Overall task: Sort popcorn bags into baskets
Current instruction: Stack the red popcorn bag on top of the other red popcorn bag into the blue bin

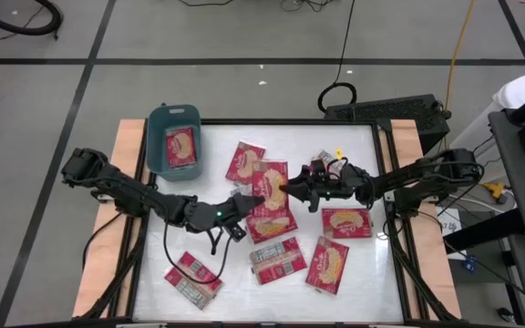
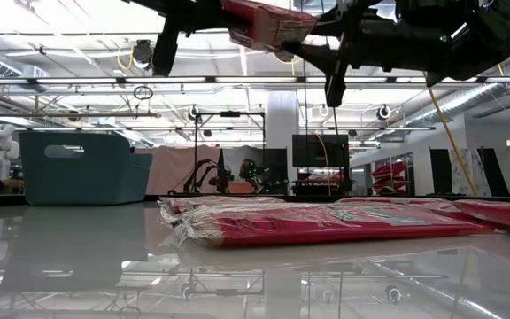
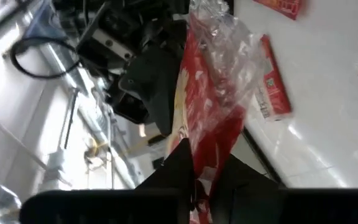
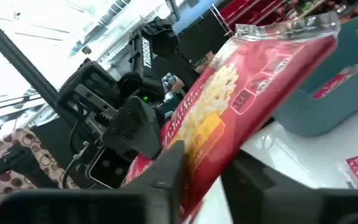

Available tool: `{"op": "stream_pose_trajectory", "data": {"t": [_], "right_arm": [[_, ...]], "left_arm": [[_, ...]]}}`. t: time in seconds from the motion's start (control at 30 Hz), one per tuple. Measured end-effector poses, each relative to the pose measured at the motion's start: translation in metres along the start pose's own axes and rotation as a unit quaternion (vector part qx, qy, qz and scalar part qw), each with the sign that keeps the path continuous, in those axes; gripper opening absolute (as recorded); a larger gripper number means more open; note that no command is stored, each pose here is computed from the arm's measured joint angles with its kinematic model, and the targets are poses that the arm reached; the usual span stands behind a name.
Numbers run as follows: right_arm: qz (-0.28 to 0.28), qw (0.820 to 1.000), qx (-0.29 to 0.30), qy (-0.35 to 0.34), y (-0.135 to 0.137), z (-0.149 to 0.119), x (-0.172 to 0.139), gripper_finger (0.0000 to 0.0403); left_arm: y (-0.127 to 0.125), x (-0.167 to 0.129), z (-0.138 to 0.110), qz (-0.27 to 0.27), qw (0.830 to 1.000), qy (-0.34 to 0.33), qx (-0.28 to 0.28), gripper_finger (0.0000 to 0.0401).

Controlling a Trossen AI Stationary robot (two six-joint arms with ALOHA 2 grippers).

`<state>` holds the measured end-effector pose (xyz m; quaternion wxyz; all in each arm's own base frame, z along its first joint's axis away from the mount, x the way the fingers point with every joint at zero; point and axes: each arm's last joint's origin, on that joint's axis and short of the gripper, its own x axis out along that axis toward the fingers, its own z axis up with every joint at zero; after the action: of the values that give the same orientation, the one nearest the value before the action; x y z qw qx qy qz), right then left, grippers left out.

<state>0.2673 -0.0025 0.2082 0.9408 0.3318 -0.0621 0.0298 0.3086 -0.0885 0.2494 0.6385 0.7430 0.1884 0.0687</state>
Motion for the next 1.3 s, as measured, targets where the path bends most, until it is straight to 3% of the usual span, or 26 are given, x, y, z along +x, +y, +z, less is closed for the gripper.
{"op": "stream_pose_trajectory", "data": {"t": [0.13, 0.27, 0.43, 0.63, 0.73, 0.87, 1.0, 1.07, 1.17, 1.3], "right_arm": [[0.001, 1.000, -0.023, -0.002, 0.000, 0.001, 0.000, 0.0012], [0.004, 0.999, -0.046, -0.015, 0.003, 0.008, -0.002, 0.0022], [0.012, 0.994, -0.100, -0.031, 0.014, 0.024, -0.011, 0.0027], [0.014, 0.990, -0.138, -0.038, 0.021, 0.032, -0.027, 0.0007], [0.016, 0.989, -0.140, -0.043, 0.021, 0.031, -0.035, 0.0007], [0.003, 0.988, -0.143, -0.053, 0.015, 0.024, -0.043, 0.0007], [0.010, 0.983, -0.160, -0.093, 0.019, 0.023, -0.046, 0.0007], [0.026, 0.979, -0.171, -0.104, 0.023, 0.021, -0.046, 0.0007], [0.052, 0.973, -0.182, -0.129, 0.030, 0.020, -0.046, 0.0007], [0.049, 0.969, -0.192, -0.146, 0.034, 0.016, -0.045, 0.0007]], "left_arm": [[-0.001, 0.003, -0.004, -0.001, 0.994, 0.012, -0.113, 0.0075], [0.000, 0.001, -0.005, 0.014, 0.972, 0.068, -0.227, 0.0121], [0.003, -0.011, 0.000, 0.040, 0.936, 0.117, -0.330, 0.0159], [0.013, -0.031, 0.002, 0.045, 0.885, 0.090, -0.455, 0.0174], [0.021, -0.038, -0.005, 0.058, 0.831, 0.080, -0.548, 0.0169], [0.035, -0.040, -0.021, 0.060, 0.694, 0.026, -0.717, 0.0159], [0.043, -0.031, -0.043, -0.030, 0.571, -0.077, -0.817, 0.0161], [0.044, -0.025, -0.052, -0.057, 0.546, -0.101, -0.830, 0.0169], [0.042, -0.015, -0.063, -0.052, 0.536, -0.092, -0.838, 0.0189], [0.036, 0.002, -0.071, -0.072, 0.510, -0.113, -0.850, 0.0229]]}}
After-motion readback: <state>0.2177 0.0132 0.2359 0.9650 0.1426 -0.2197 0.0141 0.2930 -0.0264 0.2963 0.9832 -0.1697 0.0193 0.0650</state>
